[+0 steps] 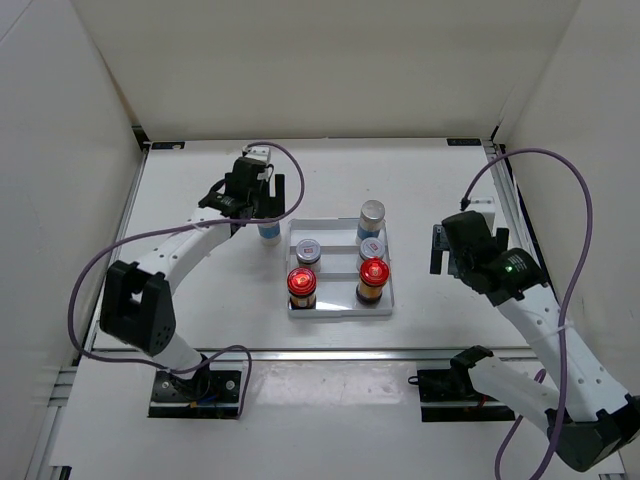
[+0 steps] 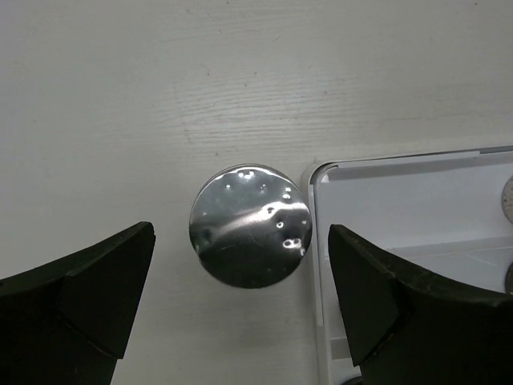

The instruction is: Organize the condiment bottles

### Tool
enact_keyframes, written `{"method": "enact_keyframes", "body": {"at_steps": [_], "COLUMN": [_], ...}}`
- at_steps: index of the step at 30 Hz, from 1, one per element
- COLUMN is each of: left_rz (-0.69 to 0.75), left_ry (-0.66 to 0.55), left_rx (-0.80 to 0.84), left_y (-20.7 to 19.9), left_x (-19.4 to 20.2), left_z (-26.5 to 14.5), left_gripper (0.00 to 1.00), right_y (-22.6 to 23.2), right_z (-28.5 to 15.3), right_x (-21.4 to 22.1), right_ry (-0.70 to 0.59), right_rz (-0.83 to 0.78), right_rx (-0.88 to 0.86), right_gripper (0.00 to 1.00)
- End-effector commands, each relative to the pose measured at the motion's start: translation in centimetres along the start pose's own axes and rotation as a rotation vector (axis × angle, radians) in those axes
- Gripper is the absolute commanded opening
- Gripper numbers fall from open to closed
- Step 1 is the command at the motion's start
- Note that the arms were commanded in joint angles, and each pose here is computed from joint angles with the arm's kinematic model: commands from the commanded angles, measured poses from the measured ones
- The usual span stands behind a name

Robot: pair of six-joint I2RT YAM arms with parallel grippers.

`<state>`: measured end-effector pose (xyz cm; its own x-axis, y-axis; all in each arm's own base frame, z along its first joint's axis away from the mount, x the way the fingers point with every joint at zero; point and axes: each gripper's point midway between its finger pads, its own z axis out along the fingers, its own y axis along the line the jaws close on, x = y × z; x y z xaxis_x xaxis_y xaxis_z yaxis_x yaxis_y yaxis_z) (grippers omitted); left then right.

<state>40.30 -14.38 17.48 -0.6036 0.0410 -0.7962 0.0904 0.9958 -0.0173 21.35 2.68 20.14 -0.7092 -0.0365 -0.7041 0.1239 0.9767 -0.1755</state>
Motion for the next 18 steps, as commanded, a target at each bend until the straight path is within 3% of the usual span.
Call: {"method": "enact_keyframes", "body": {"at_steps": [1, 6, 11, 15, 18], "left_rz": [-0.036, -0.04, -0.036, -0.043, -0.043], "left_ry": [0.012, 0.062, 0.077, -0.059, -0.158], "left_rx": [0.073, 0.061, 0.083, 0.042, 0.049], "left_y": [-1.2, -0.8, -0.9, -0.1, -0.7], "left_x": [-1.3, -0.2, 0.1, -4.3, -7.6], "left_z": [0.2, 2.4, 2.7, -0.5, -3.3], "left_gripper": [1.0, 0.94, 0.63, 0.53, 0.52], "right_y": [-0.1, -0.3, -0.4, 0.0, 0.2], "right_z": [-0.5, -0.6, -0.8, -0.6, -0.4], "right_x": [-1.6, -1.4, -1.5, -1.4, -1.5], "right_ry": [-0.074, -0.082, -0.1, -0.094, -0.094], "right_rz": [0.048, 0.043, 0.046, 0.045, 0.045], "right_rx": [-0.004, -0.007, -0.013, -0.032, -0.032], "right_gripper": [1.0, 1.0, 1.0, 1.0, 1.0]}}
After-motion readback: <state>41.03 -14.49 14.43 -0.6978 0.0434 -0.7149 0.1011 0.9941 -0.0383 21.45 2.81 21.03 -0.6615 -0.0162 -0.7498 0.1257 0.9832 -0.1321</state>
